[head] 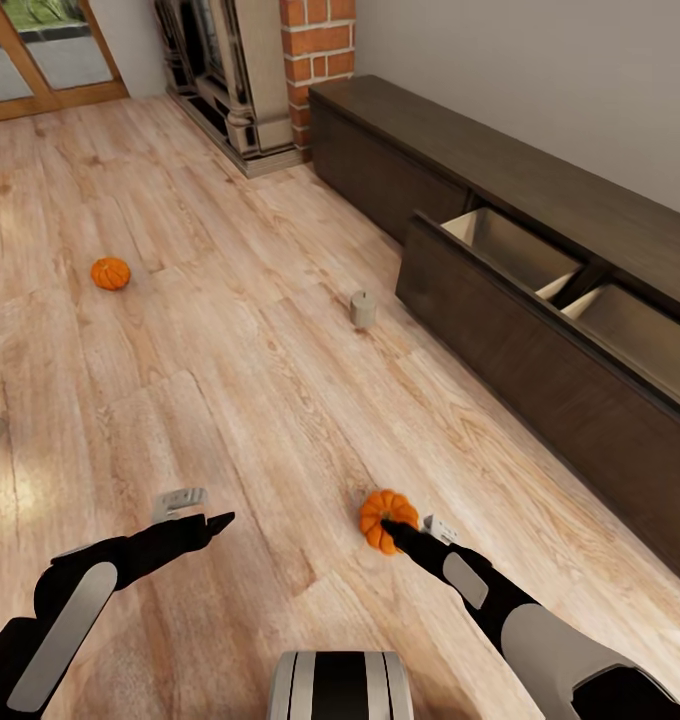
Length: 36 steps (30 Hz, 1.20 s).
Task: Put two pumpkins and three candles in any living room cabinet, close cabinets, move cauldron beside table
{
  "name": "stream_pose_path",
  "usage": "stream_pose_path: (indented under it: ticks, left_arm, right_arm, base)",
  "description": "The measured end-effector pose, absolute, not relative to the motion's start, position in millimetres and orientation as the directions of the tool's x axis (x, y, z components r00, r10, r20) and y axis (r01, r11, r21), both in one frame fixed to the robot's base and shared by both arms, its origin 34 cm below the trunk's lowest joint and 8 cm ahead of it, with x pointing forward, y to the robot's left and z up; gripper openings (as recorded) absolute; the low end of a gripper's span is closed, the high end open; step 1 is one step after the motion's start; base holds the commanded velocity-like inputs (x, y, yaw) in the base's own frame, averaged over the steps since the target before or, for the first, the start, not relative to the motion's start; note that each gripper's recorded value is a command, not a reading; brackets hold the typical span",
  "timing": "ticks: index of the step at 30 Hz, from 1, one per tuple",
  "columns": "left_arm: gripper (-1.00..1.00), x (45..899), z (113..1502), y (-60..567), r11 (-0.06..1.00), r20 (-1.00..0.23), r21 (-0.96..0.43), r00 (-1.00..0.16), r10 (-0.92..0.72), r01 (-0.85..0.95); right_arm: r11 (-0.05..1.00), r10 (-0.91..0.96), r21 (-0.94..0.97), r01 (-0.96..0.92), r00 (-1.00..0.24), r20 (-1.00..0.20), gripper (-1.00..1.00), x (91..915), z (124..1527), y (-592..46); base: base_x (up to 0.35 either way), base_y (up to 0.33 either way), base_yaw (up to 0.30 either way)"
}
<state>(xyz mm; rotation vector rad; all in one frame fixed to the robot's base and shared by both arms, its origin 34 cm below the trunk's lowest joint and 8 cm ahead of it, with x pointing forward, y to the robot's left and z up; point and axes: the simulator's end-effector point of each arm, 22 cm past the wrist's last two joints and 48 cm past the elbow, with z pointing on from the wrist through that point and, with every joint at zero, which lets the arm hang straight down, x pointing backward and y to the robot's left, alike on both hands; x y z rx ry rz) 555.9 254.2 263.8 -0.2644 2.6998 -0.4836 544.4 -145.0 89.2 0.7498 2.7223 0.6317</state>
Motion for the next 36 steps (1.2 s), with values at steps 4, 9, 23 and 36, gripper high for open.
stream_pose_path:
  ticks: [4,9,23,36]
  left_arm:
    - [1.0,560,272,254,0.923,-0.351,-0.369,-0.903,-0.247,-0.109]
    - [1.0,561,281,253,0.923,-0.347,-0.371,-0.907,-0.238,-0.1]
    - [1.0,569,310,250,0.922,-0.356,-0.381,-0.909,-0.218,-0.072]
    - [1.0,579,339,250,0.922,-0.393,-0.385,-0.895,-0.21,-0.047]
  right_arm:
    - [0.773,0.535,0.475,0.42,-0.835,-0.133,-1.0,551,97,-145]
    - [0.77,0.537,0.494,0.404,-0.828,-0.16,-1.0,565,111,-143]
    - [0.752,0.535,0.587,0.302,-0.799,-0.275,-1.0,627,172,-124]
    - [0.748,0.534,0.612,0.259,-0.782,-0.322,-1.0,646,206,-120]
  base:
    - [0.0,0.0,0.0]
    - [0.0,0.0,0.0]
    - [0.0,0.0,0.0]
    - [-0.001,0.0,0.0]
